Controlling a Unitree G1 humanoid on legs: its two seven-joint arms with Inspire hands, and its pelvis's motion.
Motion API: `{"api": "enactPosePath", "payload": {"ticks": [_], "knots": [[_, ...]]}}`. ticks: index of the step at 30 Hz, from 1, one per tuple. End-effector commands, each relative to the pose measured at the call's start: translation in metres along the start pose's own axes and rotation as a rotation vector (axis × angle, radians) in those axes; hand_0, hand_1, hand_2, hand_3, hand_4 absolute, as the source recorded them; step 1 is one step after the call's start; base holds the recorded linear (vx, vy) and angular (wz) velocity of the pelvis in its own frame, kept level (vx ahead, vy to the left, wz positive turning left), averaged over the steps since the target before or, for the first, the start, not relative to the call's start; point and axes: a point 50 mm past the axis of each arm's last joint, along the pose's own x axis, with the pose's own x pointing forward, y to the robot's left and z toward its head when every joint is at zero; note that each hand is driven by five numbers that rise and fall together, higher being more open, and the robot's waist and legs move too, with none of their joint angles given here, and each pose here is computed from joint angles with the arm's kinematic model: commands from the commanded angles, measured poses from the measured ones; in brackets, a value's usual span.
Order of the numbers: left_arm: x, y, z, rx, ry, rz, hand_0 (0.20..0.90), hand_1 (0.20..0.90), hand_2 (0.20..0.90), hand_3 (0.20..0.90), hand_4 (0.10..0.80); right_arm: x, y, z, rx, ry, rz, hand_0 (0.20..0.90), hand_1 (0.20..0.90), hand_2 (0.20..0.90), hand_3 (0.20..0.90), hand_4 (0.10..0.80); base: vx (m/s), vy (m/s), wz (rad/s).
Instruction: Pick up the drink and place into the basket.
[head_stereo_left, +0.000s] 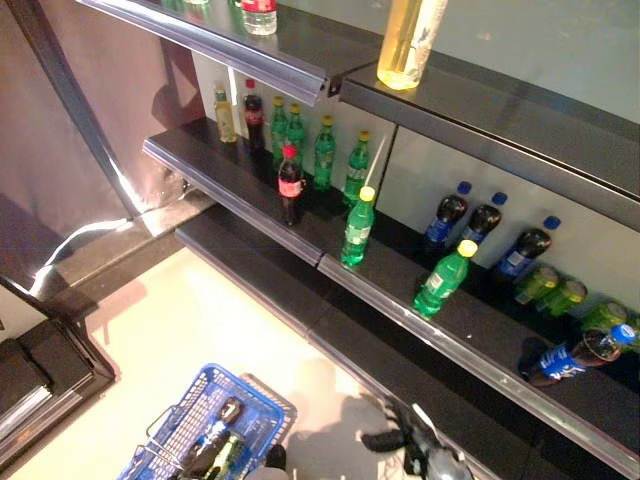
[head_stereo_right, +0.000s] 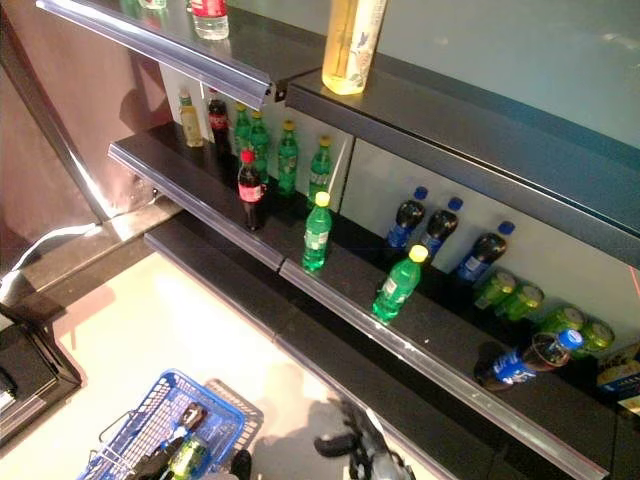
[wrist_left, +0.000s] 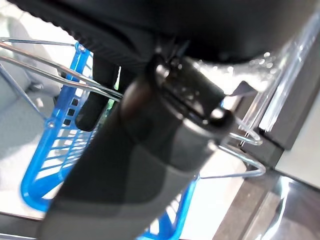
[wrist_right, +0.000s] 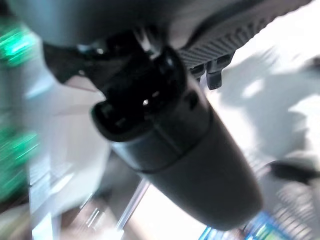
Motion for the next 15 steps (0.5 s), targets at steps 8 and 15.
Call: {"api": "enactPosePath", "payload": {"ticks": [8, 15], "knots": [[-0.004, -0.03, 0.004, 0.027, -0.087, -0.148, 0.3, 0.3, 0.3, 0.2, 0.1, -0.051, -0.073, 0.178, -0.071, -0.845, -0.195, 0.9, 0.9, 0.9, 0.9, 0.8, 0.013, 0.01, 0.03], [-0.008, -0.026, -0.014, 0.029, -0.039, -0.14, 0.3, 0.3, 0.3, 0.2, 0.1, -0.077, -0.096, 0.206, 0.045, -1.063, -0.523, 0.9, 0.9, 0.9, 0.9, 0.8, 0.047, 0.075, 0.02]]}}
